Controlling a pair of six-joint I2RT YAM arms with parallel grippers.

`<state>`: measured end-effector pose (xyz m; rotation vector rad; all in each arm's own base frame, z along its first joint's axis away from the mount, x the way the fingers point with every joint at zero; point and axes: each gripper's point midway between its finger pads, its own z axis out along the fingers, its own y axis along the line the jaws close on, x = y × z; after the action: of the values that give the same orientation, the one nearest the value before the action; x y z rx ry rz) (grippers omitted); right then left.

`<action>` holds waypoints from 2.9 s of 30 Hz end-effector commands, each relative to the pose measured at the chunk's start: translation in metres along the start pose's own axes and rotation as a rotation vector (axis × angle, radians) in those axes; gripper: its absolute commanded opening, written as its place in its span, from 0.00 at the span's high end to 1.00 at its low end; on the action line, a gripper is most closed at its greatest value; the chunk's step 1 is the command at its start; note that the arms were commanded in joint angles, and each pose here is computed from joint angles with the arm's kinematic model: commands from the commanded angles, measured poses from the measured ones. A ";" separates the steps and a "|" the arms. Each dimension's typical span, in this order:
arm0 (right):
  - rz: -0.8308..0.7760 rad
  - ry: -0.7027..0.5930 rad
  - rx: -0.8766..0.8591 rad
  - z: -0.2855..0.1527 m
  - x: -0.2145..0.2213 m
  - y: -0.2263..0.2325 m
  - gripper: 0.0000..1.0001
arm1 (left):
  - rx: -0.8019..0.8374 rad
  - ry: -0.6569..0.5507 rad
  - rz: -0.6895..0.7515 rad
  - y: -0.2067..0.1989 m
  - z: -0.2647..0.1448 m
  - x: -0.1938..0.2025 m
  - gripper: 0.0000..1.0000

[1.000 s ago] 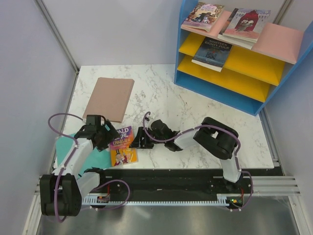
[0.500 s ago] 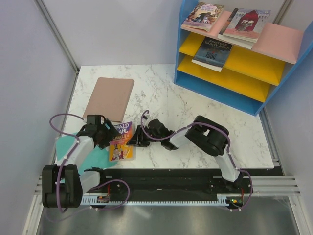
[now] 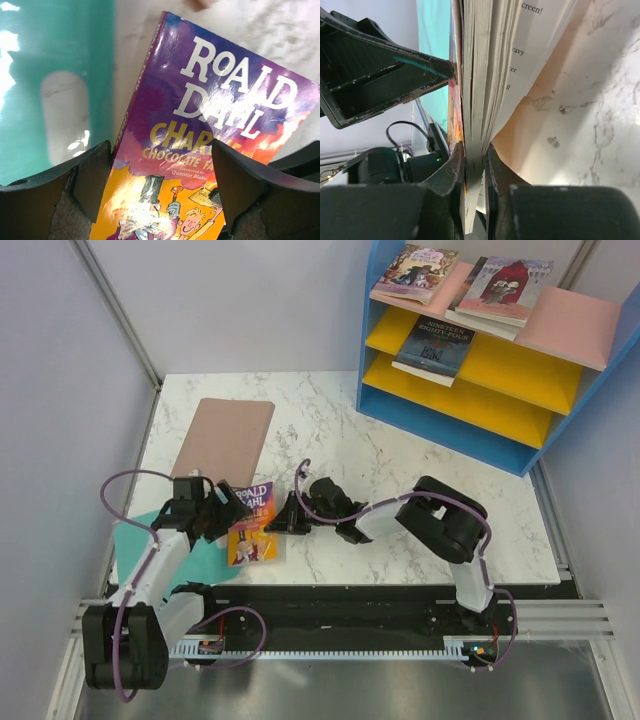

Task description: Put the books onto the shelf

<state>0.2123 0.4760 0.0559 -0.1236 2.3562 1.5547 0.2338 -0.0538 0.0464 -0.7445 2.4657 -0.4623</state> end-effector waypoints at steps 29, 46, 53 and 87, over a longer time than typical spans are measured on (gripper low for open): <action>-0.274 -0.179 -0.217 -0.117 -0.071 0.132 0.61 | 0.895 -0.225 0.245 -0.169 -0.101 -0.049 0.98; -0.088 -0.354 -0.375 -0.160 -0.072 0.118 0.25 | 1.107 -0.213 0.187 -0.226 -0.131 -0.092 0.98; -0.088 -0.322 -0.406 -0.142 -0.059 0.126 0.20 | 1.155 -0.205 0.166 -0.237 -0.142 -0.097 0.98; -0.212 -0.488 -0.223 -0.182 -0.087 0.147 1.00 | 0.872 -0.302 0.297 -0.216 -0.118 -0.107 0.44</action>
<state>0.2049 0.3804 0.2498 -0.0247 1.8041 1.7014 0.3300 -0.1560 0.2643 -0.1693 1.7817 -1.3178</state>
